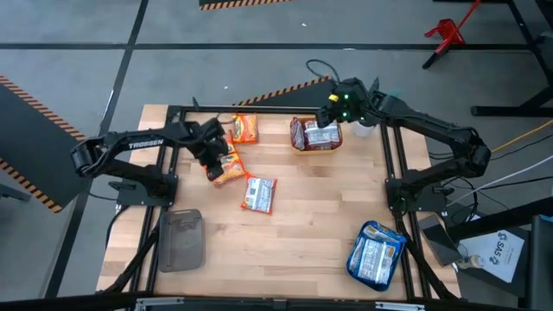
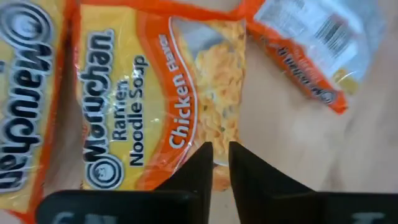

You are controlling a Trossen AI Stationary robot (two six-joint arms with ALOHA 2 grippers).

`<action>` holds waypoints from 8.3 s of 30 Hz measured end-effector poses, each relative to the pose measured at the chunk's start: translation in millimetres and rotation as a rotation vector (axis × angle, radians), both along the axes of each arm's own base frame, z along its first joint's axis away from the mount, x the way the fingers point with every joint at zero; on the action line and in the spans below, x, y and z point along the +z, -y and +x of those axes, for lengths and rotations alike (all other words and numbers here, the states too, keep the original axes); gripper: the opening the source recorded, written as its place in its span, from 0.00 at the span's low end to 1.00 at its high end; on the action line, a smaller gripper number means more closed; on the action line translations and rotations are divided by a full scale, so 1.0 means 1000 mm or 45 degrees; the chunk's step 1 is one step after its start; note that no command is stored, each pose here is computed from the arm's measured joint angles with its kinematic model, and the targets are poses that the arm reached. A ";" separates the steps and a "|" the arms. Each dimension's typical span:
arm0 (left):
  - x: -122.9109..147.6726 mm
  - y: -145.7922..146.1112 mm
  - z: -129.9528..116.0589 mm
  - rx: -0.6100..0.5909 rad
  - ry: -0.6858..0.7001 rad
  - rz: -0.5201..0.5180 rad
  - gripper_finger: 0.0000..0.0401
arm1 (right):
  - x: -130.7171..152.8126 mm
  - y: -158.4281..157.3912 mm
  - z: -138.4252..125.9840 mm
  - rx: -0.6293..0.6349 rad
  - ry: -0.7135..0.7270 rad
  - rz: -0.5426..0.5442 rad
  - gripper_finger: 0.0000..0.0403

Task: Sort Maruchan noodles
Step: Put the orange noodle pack into the black bin

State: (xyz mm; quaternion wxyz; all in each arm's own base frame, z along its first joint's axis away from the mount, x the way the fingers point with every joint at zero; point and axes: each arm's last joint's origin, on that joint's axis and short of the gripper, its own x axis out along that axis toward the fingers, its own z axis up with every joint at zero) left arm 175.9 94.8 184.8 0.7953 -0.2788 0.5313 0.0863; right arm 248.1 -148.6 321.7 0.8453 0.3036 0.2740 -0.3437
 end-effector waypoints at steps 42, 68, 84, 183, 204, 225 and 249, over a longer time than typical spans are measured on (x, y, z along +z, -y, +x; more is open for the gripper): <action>0.011 0.030 0.003 0.219 -0.102 0.312 0.44 | -0.168 -0.040 0.186 0.485 0.367 0.309 0.55; -0.047 0.015 -0.066 0.878 -0.039 -0.008 0.44 | -0.152 -0.034 0.194 0.339 0.411 0.233 0.55; -0.076 0.015 -0.068 1.094 0.289 -0.338 0.44 | -0.196 -0.040 0.204 0.286 0.425 0.525 0.55; 0.048 -0.007 -0.033 0.873 0.521 -0.566 0.31 | -0.138 -0.086 0.256 0.706 0.485 0.592 0.00; 0.173 0.034 -0.082 0.414 0.557 -0.160 0.31 | -0.092 -0.226 0.262 0.609 0.611 0.334 0.00; 0.202 0.083 -0.144 0.584 0.819 0.103 0.31 | -0.111 -0.281 0.326 0.815 0.652 0.310 0.00; 0.201 0.082 -0.147 0.714 0.806 0.117 0.31 | -0.139 -0.289 0.337 0.955 0.791 0.141 0.07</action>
